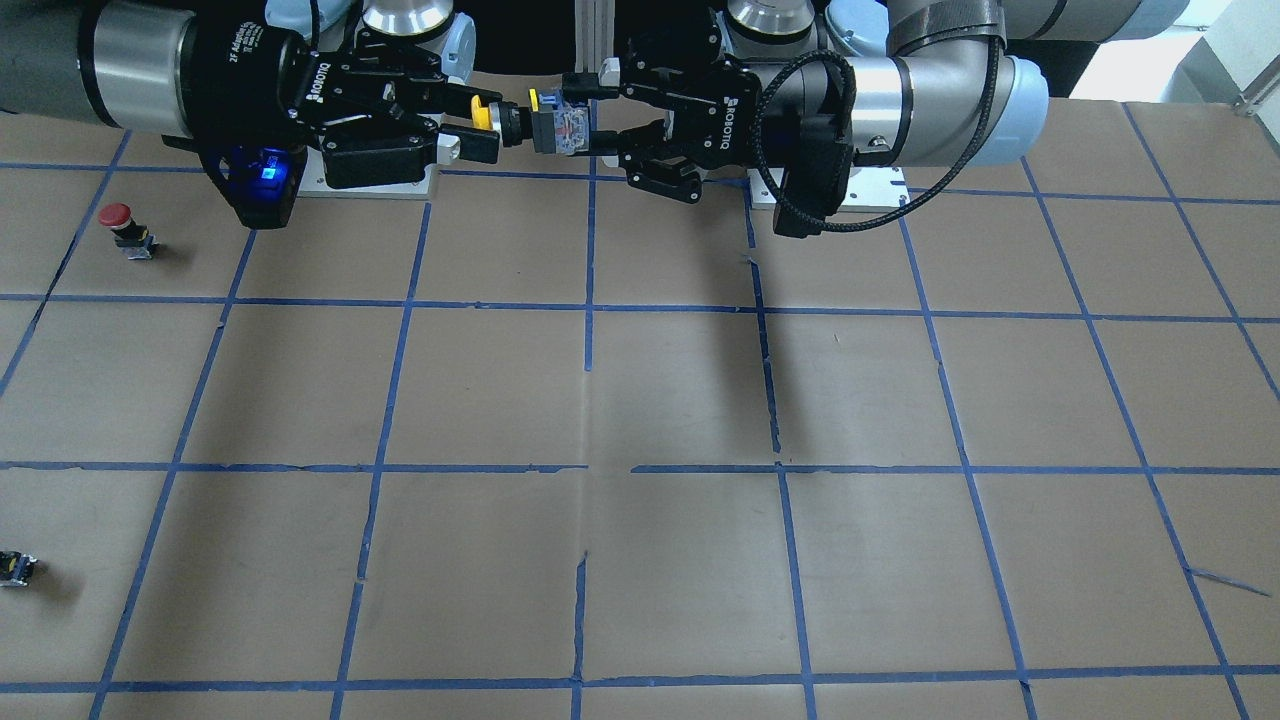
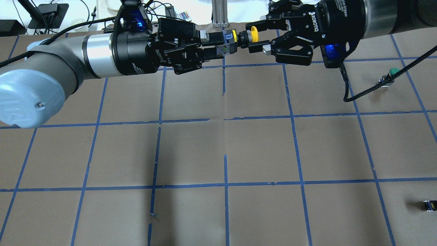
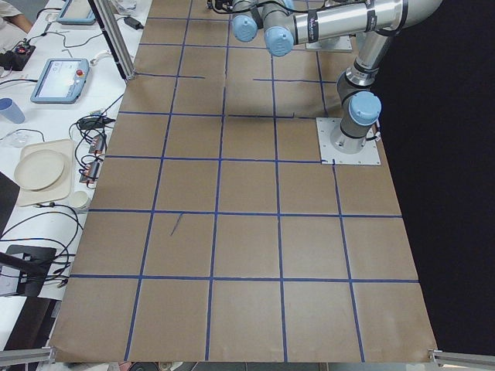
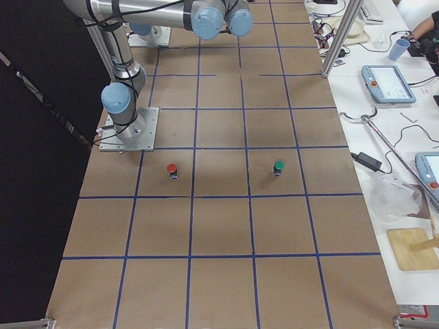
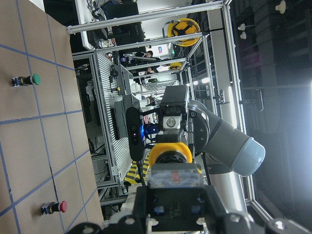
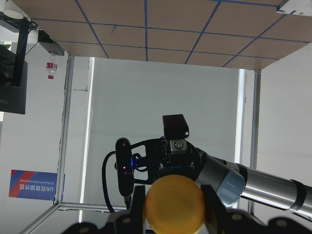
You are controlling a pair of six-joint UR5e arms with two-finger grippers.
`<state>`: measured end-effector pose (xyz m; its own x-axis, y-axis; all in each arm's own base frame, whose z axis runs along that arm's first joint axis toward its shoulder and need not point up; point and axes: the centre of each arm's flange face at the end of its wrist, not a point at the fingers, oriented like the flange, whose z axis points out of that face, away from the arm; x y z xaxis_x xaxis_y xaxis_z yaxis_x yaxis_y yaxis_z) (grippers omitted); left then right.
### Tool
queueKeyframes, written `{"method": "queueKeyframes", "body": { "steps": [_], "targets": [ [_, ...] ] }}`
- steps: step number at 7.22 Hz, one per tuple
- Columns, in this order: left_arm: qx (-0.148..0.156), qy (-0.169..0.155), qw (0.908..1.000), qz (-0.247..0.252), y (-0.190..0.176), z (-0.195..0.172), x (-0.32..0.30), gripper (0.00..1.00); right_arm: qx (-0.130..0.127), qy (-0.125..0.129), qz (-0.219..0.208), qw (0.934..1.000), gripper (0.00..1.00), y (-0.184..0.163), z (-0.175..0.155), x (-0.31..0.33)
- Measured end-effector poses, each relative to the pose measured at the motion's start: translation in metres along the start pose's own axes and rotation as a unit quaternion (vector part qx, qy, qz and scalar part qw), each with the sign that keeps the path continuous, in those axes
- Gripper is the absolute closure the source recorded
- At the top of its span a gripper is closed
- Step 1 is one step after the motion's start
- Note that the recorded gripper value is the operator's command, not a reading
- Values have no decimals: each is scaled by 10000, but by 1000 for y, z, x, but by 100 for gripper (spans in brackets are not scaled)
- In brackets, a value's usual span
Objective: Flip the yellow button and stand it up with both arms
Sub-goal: 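Close the right gripper on the button and open the left gripper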
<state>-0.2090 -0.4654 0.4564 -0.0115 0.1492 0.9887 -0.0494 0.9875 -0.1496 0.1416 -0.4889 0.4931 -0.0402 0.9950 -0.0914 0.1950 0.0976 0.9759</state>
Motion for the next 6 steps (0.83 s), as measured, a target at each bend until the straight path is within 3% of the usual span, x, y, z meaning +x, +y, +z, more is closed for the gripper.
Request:
{"method": "queueKeyframes", "body": {
  "steps": [3, 4, 5, 6],
  "targets": [
    [7, -49, 9999, -139, -4, -3, 7, 1, 27, -57, 4, 10000, 92, 1, -7, -3],
    [-46, -283, 9995, -149, -10, -8, 11, 1, 96, -144, -46, 9998, 92, 2, -20, -6],
    [-146, -887, 9959, -36, -18, -17, 12, 1, 298, -176, -145, 9993, 92, 0, -39, -8],
    [-159, -1519, 9882, 76, -26, -26, 8, 1, 679, -74, -257, 9973, 91, -3, -65, -8]
  ]
}}
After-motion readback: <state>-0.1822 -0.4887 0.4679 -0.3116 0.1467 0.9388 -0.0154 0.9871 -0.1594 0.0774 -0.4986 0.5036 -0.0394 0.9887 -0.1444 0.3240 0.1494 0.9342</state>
